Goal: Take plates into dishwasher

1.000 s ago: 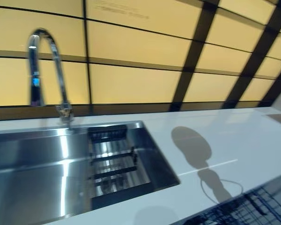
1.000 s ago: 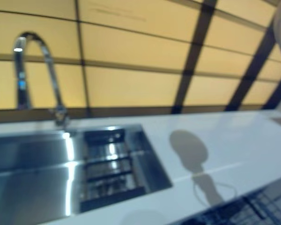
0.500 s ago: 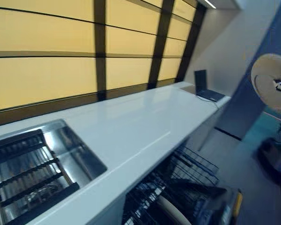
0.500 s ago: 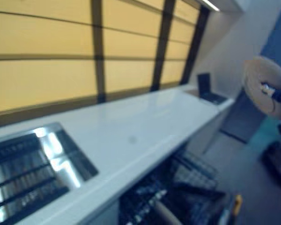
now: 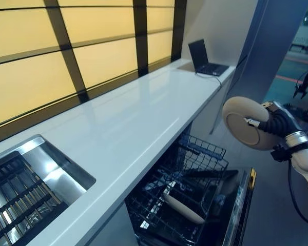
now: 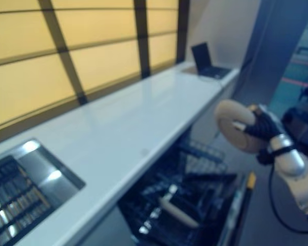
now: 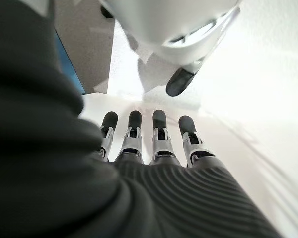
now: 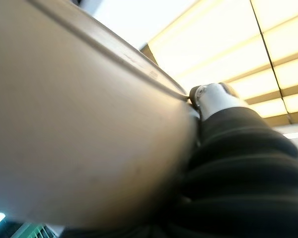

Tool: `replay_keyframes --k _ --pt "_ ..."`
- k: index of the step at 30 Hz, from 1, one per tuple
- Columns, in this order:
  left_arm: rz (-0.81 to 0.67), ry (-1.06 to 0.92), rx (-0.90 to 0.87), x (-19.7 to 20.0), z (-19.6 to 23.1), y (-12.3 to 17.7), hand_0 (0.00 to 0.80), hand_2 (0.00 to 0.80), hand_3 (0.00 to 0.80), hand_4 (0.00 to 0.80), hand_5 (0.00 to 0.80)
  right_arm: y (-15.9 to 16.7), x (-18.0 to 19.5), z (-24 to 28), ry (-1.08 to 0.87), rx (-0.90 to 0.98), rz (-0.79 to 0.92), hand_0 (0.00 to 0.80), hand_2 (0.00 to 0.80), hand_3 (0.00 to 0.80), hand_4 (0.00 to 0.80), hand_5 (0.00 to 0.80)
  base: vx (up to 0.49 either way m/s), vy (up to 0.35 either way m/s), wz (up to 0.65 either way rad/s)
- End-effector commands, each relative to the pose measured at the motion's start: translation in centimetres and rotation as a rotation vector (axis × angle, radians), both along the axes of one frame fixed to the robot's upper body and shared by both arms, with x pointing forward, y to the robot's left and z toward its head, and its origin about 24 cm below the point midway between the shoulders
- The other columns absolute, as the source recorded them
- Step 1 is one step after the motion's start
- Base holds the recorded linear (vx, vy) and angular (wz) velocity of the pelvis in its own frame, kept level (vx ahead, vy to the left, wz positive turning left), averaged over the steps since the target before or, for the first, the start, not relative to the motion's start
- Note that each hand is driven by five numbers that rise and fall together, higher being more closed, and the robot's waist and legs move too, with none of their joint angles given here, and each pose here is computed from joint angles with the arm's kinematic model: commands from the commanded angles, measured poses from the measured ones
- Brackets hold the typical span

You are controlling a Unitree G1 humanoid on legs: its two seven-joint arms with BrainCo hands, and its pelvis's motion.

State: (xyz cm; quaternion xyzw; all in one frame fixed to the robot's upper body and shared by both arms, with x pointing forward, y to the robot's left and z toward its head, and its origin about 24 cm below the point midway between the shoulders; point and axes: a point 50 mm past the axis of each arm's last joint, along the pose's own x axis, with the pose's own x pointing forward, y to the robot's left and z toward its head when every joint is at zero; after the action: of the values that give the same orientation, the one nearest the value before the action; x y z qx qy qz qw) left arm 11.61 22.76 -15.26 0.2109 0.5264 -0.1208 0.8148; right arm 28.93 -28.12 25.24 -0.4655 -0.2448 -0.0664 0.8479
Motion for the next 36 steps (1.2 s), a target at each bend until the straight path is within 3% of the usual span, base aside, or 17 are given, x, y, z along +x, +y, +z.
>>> replay_keyframes --k 1,9,22,36 --pt "-0.017 -0.049 0.026 1.7 0.7 0.8 0.0 0.0 0.0 0.0 0.0 2.9 0.6 3.5 -0.125 -0.036 0.076 0.8 0.8 0.8 0.8 0.8 -0.126 0.001 0.0" --pt "-0.061 -0.116 0.007 3.8 1.3 -0.5 0.0 0.0 0.0 0.0 0.0 2.8 2.1 2.7 -0.04 -0.063 0.043 0.8 0.8 0.8 0.8 0.8 -0.084 0.021 -0.02" --pt "-0.174 -0.165 -0.004 6.3 2.2 -2.2 0.0 0.0 0.0 0.0 0.0 3.2 4.8 1.6 0.093 -0.265 -0.045 0.8 0.8 0.8 0.8 0.8 -0.032 0.064 0.03" --pt "-0.287 -0.206 -0.011 8.5 3.4 -3.4 0.0 0.0 0.0 0.0 0.0 3.9 6.9 2.0 0.131 -0.29 -0.097 0.8 0.8 0.8 0.8 0.8 -0.042 -0.004 0.01"
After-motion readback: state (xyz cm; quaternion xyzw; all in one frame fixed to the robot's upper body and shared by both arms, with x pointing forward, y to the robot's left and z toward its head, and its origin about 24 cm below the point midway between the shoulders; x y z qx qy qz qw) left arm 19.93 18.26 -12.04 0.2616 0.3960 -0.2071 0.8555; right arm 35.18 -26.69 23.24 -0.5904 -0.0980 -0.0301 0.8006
